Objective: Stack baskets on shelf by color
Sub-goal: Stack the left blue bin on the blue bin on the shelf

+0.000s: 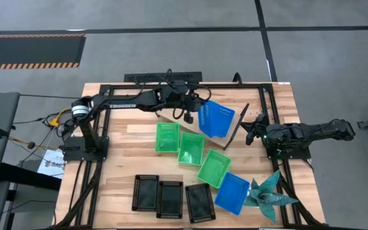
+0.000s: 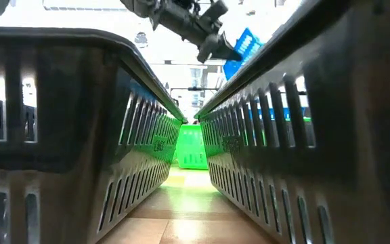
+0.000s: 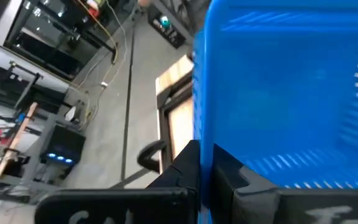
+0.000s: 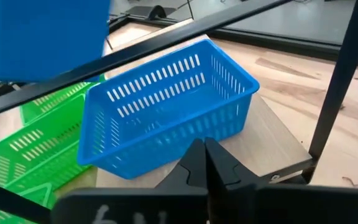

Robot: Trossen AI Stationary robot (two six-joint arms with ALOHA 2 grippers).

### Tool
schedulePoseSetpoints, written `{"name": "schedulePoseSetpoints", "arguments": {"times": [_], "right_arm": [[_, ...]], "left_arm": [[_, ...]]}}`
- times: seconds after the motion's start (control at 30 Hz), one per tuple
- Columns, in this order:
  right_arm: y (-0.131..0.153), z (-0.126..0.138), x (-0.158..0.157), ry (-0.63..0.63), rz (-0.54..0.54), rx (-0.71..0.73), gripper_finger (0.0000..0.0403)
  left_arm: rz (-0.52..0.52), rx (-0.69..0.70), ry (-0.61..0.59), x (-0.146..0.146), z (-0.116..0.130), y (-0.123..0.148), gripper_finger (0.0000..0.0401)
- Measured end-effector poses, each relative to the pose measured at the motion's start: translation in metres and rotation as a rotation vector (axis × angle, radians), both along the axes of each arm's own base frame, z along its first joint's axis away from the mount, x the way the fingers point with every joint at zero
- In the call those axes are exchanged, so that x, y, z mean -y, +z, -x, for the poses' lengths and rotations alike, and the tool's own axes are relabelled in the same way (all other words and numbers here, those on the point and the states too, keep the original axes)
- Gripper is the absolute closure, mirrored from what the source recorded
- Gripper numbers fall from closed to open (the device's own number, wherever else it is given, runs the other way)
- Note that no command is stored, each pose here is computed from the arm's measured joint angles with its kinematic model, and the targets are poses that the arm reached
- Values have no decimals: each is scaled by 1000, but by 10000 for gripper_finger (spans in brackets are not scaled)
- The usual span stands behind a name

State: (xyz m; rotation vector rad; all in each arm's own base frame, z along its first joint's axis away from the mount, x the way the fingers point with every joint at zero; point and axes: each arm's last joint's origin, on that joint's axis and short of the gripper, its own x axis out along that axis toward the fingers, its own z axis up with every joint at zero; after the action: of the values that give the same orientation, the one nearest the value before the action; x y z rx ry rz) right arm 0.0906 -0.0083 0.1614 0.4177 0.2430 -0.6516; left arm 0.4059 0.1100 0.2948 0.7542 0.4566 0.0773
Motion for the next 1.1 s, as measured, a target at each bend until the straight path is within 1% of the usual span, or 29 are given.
{"name": "schedulePoseSetpoints", "arguments": {"times": [0.13,0.33,0.47,0.57,0.67,0.8,0.97,1.1], "right_arm": [[0,0,0,4,5,-5,399],[0,0,0,13,11,-11,394],[0,0,0,15,11,-13,394],[0,0,0,15,11,-13,390],[0,0,0,17,11,-13,385],[-1,0,-1,25,6,-15,379],[-1,0,-1,44,-2,-16,382],[-1,0,-1,45,-2,-16,384]], "left_arm": [[-32,-19,18,-6,-7,-6,401],[-27,-63,20,-14,-19,-6,401],[-59,-131,-5,-15,-25,-4,398],[-68,-200,-15,-14,-25,-9,388],[-77,-188,-15,-15,-26,-7,370],[-82,-171,-10,-15,-26,-6,335],[-79,-165,-22,-13,-27,-5,286],[-68,-156,-5,-12,-27,-4,256]]}}
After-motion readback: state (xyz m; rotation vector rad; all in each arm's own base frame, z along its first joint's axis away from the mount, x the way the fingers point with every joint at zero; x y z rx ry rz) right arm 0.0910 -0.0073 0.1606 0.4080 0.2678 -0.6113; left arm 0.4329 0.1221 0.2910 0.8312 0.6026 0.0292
